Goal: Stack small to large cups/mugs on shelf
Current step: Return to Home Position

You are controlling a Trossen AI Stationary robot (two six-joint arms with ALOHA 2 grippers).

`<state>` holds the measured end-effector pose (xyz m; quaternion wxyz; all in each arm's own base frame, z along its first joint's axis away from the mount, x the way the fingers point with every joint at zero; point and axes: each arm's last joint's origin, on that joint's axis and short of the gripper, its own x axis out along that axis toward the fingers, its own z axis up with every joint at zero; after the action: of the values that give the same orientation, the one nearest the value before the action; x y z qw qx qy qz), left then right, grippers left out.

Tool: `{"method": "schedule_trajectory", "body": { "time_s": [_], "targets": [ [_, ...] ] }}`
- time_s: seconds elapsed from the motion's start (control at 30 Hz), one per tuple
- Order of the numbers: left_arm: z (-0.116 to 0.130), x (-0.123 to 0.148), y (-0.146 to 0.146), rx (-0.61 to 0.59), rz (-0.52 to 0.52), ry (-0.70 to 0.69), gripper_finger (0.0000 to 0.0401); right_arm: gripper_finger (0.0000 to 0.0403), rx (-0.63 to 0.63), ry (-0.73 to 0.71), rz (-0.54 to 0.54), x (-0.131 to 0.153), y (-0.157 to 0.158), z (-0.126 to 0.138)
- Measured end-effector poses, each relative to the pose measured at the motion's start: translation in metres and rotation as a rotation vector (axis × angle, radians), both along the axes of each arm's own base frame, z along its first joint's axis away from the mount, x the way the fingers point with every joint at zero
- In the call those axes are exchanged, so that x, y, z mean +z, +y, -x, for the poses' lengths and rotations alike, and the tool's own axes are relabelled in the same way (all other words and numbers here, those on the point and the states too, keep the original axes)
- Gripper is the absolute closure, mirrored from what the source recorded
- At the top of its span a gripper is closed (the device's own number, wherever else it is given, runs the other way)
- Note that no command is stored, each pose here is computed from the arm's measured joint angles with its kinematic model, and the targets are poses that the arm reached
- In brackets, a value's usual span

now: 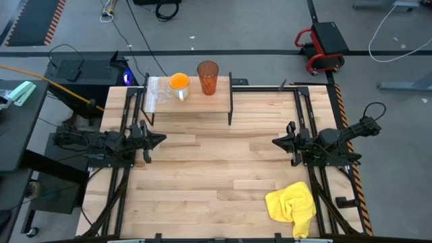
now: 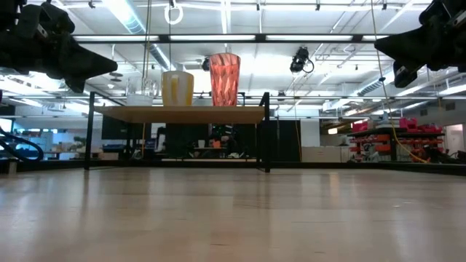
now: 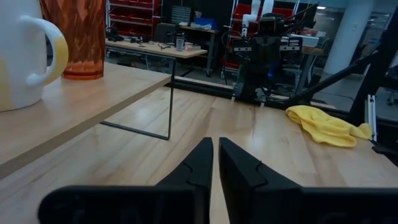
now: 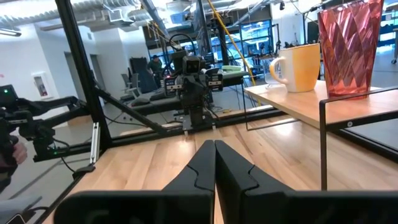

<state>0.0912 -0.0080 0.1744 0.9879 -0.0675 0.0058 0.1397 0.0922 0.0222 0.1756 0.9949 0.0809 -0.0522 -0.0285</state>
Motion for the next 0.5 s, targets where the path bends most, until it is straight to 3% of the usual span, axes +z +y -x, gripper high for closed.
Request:
{"method": "schedule_trajectory", "body": {
  "time_s": [0.5],
  "targets": [
    [-0.0001, 0.0008, -0.0001, -0.002, 0.0, -0.011, 0.0373, 0.0394, 0.0, 0.0, 0.0, 0.0001, 0.0, 0.0]
  ]
}}
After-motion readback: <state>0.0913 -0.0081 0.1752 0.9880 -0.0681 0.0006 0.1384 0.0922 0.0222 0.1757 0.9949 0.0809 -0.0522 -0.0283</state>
